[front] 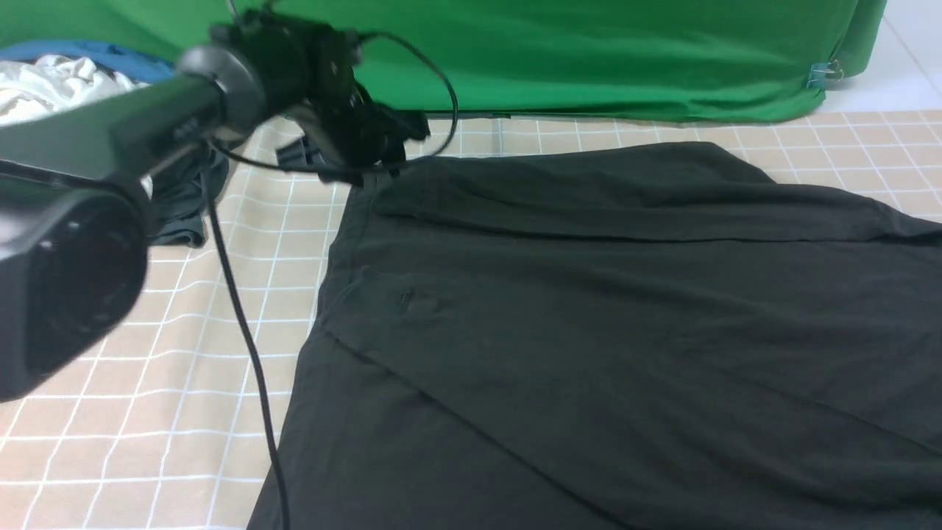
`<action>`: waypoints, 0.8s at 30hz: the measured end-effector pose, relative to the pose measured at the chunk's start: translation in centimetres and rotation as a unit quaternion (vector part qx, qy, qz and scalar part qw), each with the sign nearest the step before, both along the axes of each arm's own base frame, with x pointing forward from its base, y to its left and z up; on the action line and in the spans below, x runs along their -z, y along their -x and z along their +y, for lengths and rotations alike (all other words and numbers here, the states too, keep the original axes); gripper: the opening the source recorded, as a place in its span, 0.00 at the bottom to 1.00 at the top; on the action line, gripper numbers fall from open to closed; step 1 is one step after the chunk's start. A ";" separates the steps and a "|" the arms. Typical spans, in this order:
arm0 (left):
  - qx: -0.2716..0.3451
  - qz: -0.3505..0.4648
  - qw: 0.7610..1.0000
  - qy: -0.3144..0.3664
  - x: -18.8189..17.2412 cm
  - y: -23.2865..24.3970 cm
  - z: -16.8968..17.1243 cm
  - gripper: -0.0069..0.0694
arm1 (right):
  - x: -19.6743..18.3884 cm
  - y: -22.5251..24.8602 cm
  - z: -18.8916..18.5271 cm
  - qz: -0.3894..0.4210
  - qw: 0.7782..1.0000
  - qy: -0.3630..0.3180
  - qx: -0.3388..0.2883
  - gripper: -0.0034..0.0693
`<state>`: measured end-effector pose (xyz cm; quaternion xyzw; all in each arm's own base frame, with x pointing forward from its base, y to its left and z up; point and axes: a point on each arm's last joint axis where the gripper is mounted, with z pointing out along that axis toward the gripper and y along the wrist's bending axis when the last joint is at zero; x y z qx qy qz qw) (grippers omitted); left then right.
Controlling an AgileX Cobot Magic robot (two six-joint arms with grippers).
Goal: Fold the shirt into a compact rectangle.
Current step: 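Grab the top left corner of the dark shirt with the left gripper, then fold the left side of the dark shirt inward over its body with the left gripper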
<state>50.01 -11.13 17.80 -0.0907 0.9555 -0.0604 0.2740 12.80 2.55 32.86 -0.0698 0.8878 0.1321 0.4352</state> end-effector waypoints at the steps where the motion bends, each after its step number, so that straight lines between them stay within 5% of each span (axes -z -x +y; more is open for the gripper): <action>1: 0.000 0.004 1.000 -0.001 0.4 0.0 0.0 0.59 | 0.0 0.0 0.0 -0.001 1.000 0.000 0.000 0.17; 7: 0.005 0.014 1.000 0.009 1.5 -0.2 -0.3 0.62 | 0.0 0.0 0.0 -0.002 1.000 0.000 0.001 0.17; 10: 0.026 0.017 0.999 0.007 1.7 -0.2 -0.4 0.51 | 0.0 0.0 0.0 -0.002 1.000 0.000 0.001 0.17; 15: 0.038 0.028 0.999 -0.001 1.7 -0.1 -0.3 0.17 | 0.0 0.0 0.0 -0.002 1.000 0.000 0.001 0.17; 24: 0.050 0.034 0.998 -0.004 -3.6 0.5 -0.4 0.13 | 0.0 0.0 0.0 -0.002 1.000 0.001 0.001 0.18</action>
